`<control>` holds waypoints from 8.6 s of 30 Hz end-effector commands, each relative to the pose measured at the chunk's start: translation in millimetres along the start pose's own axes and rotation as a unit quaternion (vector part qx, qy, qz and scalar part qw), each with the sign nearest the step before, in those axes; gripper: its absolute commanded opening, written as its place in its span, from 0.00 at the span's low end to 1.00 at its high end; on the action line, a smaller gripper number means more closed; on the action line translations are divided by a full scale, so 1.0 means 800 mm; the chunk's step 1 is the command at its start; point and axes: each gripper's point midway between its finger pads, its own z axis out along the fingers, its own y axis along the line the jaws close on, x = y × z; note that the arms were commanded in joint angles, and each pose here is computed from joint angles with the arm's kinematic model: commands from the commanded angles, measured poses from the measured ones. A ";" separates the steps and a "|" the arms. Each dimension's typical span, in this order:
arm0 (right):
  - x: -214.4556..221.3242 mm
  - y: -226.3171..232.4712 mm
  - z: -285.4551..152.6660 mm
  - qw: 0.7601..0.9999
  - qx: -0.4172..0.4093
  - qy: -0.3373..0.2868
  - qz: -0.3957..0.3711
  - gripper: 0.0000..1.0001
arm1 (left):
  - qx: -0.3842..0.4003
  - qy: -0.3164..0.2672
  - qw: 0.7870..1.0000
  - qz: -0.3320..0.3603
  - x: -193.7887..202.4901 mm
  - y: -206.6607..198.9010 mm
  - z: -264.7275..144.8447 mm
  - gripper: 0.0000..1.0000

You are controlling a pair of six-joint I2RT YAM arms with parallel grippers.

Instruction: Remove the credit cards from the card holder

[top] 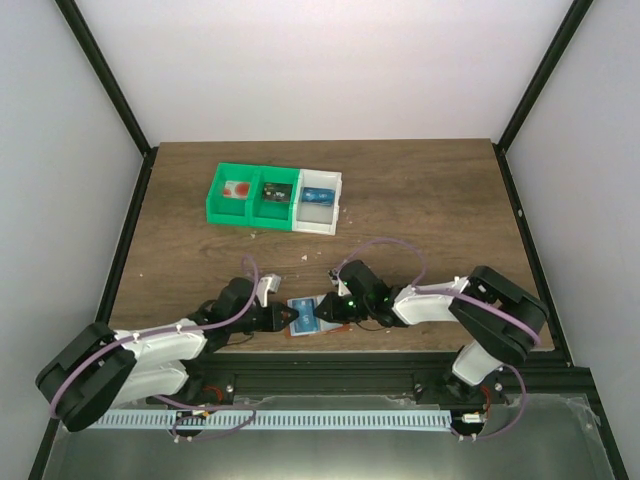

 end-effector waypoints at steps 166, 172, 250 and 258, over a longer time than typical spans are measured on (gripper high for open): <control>0.005 0.000 -0.018 0.993 -0.117 -0.003 0.026 0.13 | -0.041 0.052 0.997 -0.037 0.030 0.042 0.023 0.06; 0.007 -0.002 -0.014 0.993 -0.117 0.003 0.027 0.03 | -0.047 0.051 0.997 -0.035 0.030 0.044 0.023 0.05; 0.048 0.080 -0.145 0.954 -0.239 0.013 -0.179 0.00 | 0.176 0.076 0.977 0.092 -0.024 -0.158 -0.083 0.55; 0.069 0.097 -0.159 0.934 -0.297 0.047 -0.191 0.00 | 0.158 0.091 0.979 0.088 -0.021 -0.145 -0.082 0.54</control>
